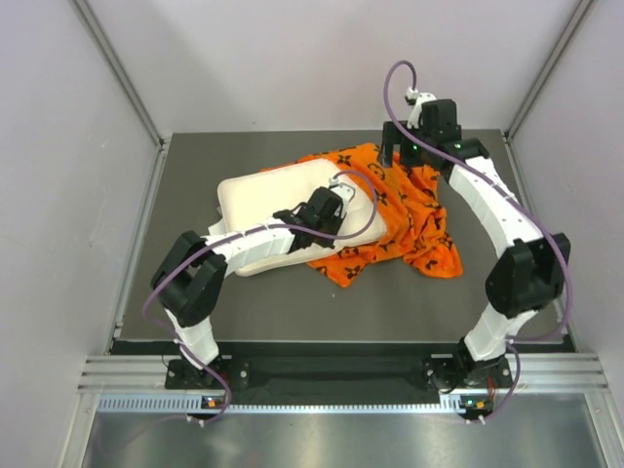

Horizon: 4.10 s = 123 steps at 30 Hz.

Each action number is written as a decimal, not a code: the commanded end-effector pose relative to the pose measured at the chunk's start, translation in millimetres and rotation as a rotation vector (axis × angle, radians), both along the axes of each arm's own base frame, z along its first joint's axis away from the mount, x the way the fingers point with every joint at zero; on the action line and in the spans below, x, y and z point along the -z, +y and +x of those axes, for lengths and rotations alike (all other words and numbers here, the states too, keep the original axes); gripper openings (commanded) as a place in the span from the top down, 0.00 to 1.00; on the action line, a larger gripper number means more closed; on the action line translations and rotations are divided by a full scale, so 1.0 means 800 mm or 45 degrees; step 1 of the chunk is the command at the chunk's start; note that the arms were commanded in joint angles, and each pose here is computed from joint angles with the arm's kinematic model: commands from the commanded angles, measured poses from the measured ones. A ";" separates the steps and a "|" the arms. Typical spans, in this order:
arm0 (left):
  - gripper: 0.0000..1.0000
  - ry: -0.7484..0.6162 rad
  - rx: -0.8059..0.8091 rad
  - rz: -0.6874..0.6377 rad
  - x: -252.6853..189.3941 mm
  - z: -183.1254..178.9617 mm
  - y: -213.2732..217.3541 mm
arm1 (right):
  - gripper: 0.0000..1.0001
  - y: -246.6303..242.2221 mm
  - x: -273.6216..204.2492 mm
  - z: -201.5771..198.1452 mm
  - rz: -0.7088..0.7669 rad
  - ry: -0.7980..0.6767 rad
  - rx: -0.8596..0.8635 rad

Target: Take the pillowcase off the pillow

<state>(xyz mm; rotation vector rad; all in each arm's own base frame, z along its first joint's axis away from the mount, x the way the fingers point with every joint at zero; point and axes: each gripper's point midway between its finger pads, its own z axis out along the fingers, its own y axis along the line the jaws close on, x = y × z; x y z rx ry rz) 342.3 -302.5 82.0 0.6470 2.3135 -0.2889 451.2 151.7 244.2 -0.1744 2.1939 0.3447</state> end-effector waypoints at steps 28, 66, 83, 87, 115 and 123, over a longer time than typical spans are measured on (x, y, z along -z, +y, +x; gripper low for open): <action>1.00 0.173 0.104 -0.111 0.007 -0.108 0.047 | 0.22 0.106 0.160 0.062 -0.143 0.122 -0.201; 1.00 -0.009 -0.391 -0.060 -0.065 -0.050 0.089 | 0.45 -0.072 0.144 0.023 -0.169 0.233 0.163; 1.00 0.056 -0.400 -0.205 -0.072 0.022 0.029 | 0.20 -0.028 0.042 -0.089 -0.031 0.011 -0.071; 1.00 0.071 -0.428 -0.269 -0.078 0.037 0.026 | 0.20 -0.003 0.055 -0.123 -0.008 0.042 -0.149; 1.00 0.062 -0.452 -0.427 -0.110 0.053 0.022 | 0.49 0.089 0.155 -0.209 -0.094 0.290 -0.220; 1.00 0.050 -0.452 -0.473 -0.117 0.047 0.024 | 0.85 0.079 0.198 -0.191 -0.225 0.335 -0.143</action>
